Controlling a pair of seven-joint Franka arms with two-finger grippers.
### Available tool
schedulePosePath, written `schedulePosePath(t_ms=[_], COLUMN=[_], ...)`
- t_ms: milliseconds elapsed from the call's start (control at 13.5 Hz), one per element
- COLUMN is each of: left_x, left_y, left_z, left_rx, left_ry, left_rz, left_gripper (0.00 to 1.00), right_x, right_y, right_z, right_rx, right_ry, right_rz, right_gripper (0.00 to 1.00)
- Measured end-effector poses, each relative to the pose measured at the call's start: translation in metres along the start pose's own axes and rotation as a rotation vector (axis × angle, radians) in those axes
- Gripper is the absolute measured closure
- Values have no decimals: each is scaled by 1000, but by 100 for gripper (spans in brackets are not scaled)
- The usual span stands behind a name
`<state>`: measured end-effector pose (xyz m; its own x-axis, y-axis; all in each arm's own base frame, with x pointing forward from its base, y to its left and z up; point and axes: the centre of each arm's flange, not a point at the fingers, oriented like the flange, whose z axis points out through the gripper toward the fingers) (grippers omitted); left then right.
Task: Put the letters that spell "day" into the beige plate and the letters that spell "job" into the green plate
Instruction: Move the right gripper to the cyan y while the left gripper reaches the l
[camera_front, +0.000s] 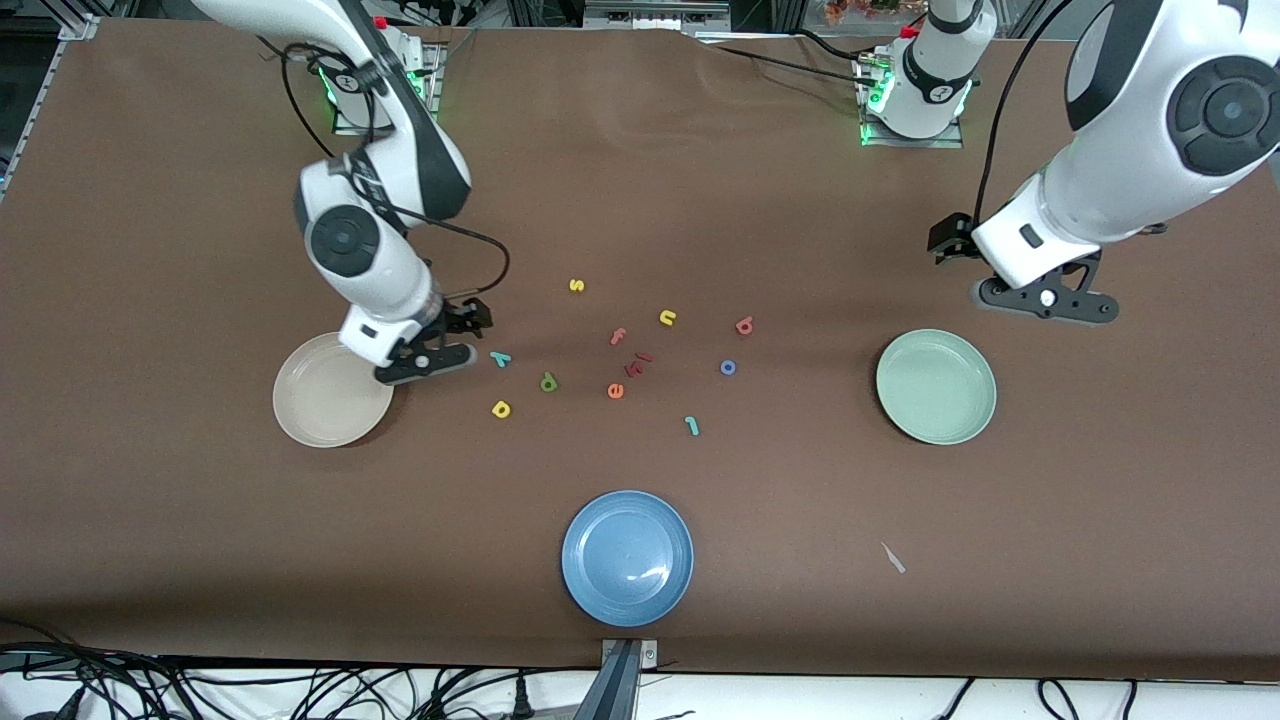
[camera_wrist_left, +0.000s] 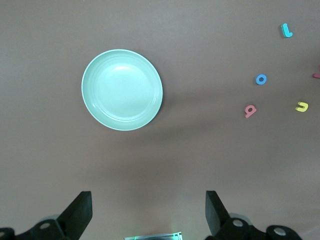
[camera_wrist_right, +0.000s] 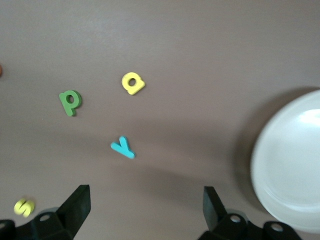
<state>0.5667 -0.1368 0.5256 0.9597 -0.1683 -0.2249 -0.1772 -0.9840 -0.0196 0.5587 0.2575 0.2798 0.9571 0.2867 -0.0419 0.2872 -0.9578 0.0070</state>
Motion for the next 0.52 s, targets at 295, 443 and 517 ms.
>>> schedulePosePath(t_ms=[295,443,517], left_x=[30,53,67], left_y=[21,42,56], left_z=[27,49,66], left_rx=[-43,-49,-53], left_ry=[-19,8,22], left_rz=[-58,-120,-157], left_gripper=[0,0,0], right_x=[-1,-5,-6], right_y=[-41,-42,-40], right_z=[42,54,60], right_rx=[-2,-4,-6], right_ry=[47,72,86], right_rz=[-113,-218,-250], right_gripper=[0,0,0])
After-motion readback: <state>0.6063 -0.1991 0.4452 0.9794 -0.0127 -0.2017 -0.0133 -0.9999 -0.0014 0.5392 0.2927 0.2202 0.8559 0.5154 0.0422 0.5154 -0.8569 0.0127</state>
